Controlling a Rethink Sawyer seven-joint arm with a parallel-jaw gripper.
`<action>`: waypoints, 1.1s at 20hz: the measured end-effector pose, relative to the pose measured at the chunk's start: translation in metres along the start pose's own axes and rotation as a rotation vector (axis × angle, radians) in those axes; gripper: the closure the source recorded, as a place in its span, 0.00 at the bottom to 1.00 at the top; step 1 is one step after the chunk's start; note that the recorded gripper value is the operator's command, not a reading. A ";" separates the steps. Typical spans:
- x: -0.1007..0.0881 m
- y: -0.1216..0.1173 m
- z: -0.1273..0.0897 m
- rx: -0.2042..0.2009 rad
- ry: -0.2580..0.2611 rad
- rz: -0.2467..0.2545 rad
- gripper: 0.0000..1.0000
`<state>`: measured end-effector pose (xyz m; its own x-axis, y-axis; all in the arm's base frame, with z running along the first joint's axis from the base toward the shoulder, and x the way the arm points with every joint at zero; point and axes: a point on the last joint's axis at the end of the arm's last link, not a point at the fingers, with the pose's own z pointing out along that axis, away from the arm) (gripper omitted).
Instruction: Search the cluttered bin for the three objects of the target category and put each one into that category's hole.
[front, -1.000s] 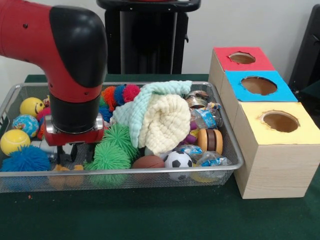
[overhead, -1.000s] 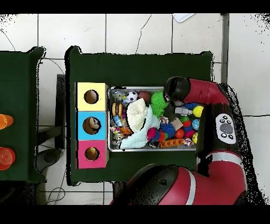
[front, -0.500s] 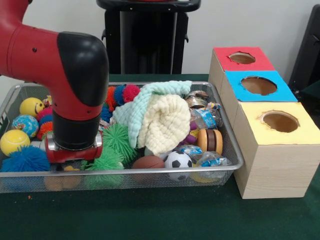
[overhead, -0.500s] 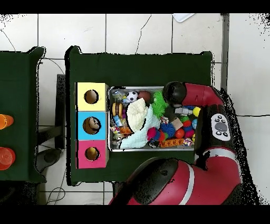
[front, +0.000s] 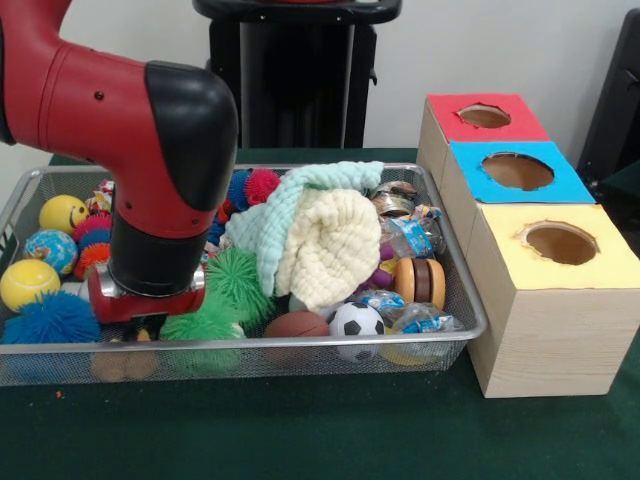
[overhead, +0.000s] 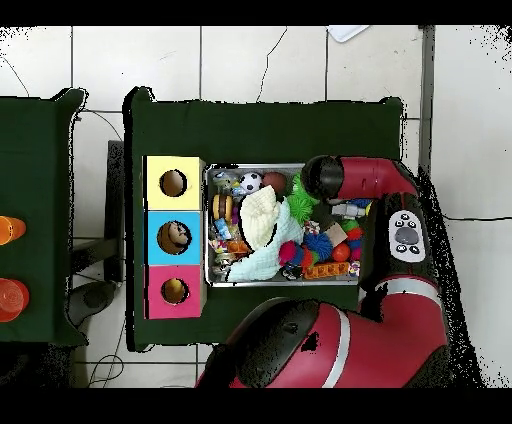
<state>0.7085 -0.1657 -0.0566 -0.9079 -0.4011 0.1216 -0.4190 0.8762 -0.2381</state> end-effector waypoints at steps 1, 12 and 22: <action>0.000 -0.001 0.000 0.004 0.000 -0.003 1.00; 0.001 0.006 -0.010 -0.034 0.097 -0.012 1.00; 0.024 0.044 -0.066 -0.273 0.506 -0.002 1.00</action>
<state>0.6686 -0.1190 -0.0004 -0.7606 -0.2842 0.5836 -0.3421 0.9396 0.0117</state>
